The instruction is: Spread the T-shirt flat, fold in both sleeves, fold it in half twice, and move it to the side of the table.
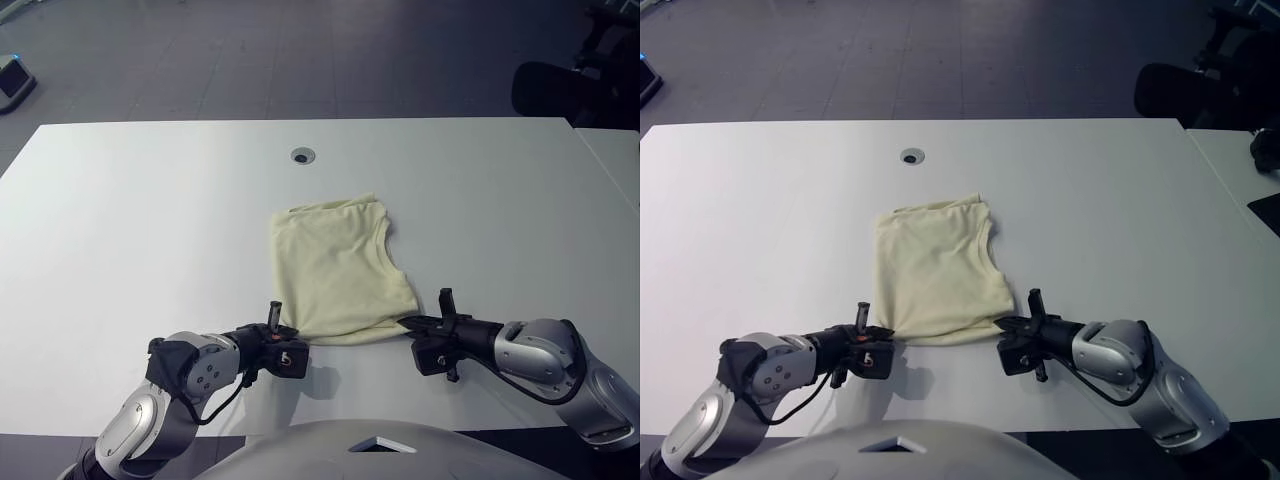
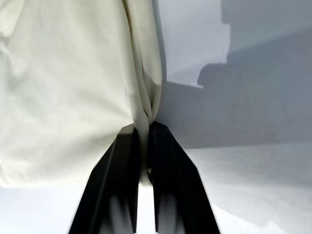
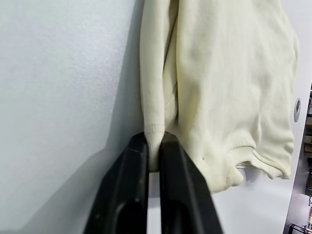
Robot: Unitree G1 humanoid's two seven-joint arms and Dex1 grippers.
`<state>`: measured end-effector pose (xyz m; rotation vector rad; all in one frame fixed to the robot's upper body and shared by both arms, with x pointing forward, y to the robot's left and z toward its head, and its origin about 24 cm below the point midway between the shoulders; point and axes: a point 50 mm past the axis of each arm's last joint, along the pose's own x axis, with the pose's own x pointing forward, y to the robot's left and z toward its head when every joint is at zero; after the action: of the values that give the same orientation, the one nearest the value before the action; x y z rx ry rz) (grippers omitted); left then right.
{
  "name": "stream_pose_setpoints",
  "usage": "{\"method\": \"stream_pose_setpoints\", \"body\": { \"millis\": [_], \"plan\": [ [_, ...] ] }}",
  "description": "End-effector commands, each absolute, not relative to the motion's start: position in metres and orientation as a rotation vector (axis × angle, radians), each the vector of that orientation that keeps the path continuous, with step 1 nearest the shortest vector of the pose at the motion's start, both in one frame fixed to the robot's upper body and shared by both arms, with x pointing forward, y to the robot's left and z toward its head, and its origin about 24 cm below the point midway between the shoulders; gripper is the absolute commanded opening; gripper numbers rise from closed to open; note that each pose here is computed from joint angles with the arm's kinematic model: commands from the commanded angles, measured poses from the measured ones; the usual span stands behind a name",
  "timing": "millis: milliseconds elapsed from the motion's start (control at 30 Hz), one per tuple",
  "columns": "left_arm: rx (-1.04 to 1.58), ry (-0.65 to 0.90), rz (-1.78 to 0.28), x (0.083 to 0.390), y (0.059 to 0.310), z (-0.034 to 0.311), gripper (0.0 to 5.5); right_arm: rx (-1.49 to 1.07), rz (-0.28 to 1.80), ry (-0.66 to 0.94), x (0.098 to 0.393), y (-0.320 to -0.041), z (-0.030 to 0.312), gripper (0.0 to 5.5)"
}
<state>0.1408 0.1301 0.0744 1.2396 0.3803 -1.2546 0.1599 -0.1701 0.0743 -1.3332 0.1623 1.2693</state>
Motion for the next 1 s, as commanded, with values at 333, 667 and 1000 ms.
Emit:
{"method": "stream_pose_setpoints", "body": {
  "millis": [333,667,1000],
  "plan": [
    [1.001,0.666,-1.527,0.117,0.148,0.064,0.17,-1.192,1.493,0.275,0.148,-0.173,0.096,0.0],
    [0.753,0.798,-1.641,0.114,0.173,0.067,0.16,-0.926,1.672,0.498,0.13,-0.172,0.115,0.0],
    [0.437,0.746,-1.631,0.153,0.181,0.11,0.15,-0.343,1.788,0.584,0.16,-0.17,0.172,0.0]
  ]
}}
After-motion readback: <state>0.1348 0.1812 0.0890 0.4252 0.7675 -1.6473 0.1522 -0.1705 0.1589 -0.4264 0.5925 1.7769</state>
